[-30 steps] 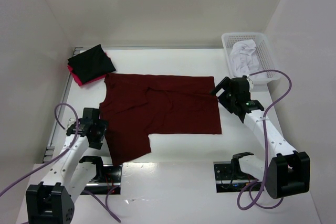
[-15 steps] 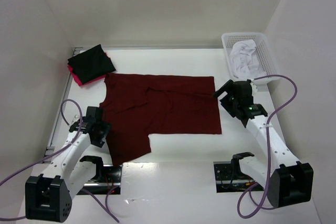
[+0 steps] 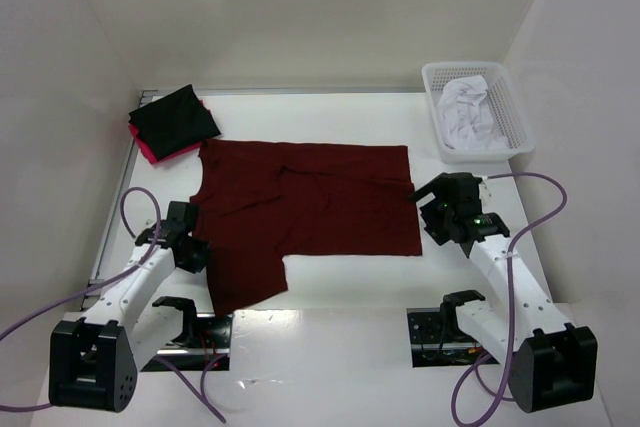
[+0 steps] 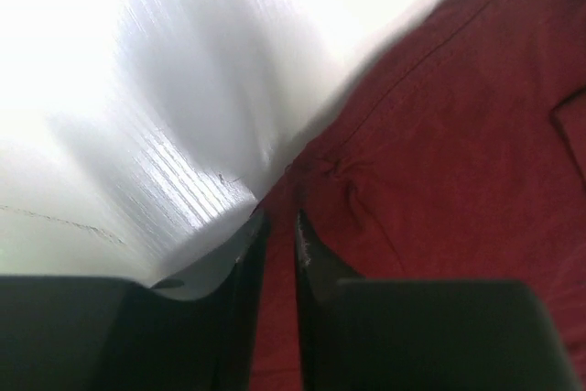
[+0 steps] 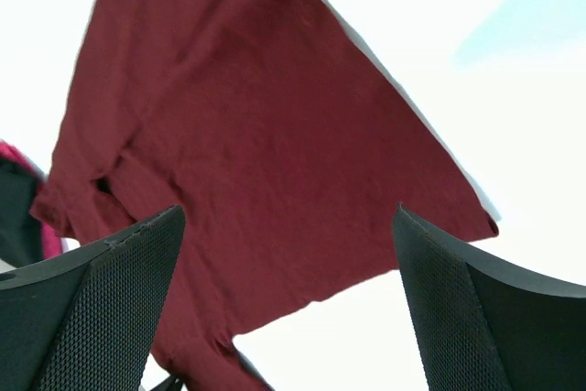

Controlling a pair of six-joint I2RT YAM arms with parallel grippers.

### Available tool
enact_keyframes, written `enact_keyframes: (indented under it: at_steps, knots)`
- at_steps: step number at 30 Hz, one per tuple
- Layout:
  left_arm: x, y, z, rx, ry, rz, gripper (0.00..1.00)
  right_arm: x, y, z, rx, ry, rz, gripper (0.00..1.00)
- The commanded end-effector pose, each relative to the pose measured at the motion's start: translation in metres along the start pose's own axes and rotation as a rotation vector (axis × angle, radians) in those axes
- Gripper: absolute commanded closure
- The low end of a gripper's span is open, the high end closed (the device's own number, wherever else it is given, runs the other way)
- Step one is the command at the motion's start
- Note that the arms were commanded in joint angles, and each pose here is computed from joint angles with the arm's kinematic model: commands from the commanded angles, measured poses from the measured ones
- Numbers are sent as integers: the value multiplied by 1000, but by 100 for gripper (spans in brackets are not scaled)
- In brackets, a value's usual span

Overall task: Fold and stack the t-shirts
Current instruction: Grap the side of the flattened tshirt closest away from the robot with both arms

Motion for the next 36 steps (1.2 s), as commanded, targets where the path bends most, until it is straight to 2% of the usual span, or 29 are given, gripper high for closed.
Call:
enact_keyframes:
  at_steps: [1, 4, 15, 17, 25, 36]
  knots:
    - [-3, -8, 3, 8, -2, -17, 85, 4, -16, -5, 51, 9, -59, 2]
    - [-3, -8, 3, 8, -2, -17, 100, 1, -22, -6, 49, 10, -84, 5]
    - [-5, -11, 2, -17, 4, -28, 100, 5, -41, -21, 66, 66, -149, 8]
    - [-6, -12, 4, -26, -9, -39, 100, 2, -45, -23, 78, 70, -156, 11]
    - [-10, -12, 5, -46, -22, -78, 100, -1, -73, -47, 97, 169, -240, 15]
    - [-16, -16, 8, -43, -35, -114, 100, 12, -76, -56, 24, 183, -308, 22]
Point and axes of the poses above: each gripper's point midway between its finger pads, its own x axis out along the fingers, its own y axis along the line the jaws close on, z = x × y, the point moved 3 cm from there along -x, back along the fingers, and after that the axes turned 3 degrees about x, right-handed, at the moved point
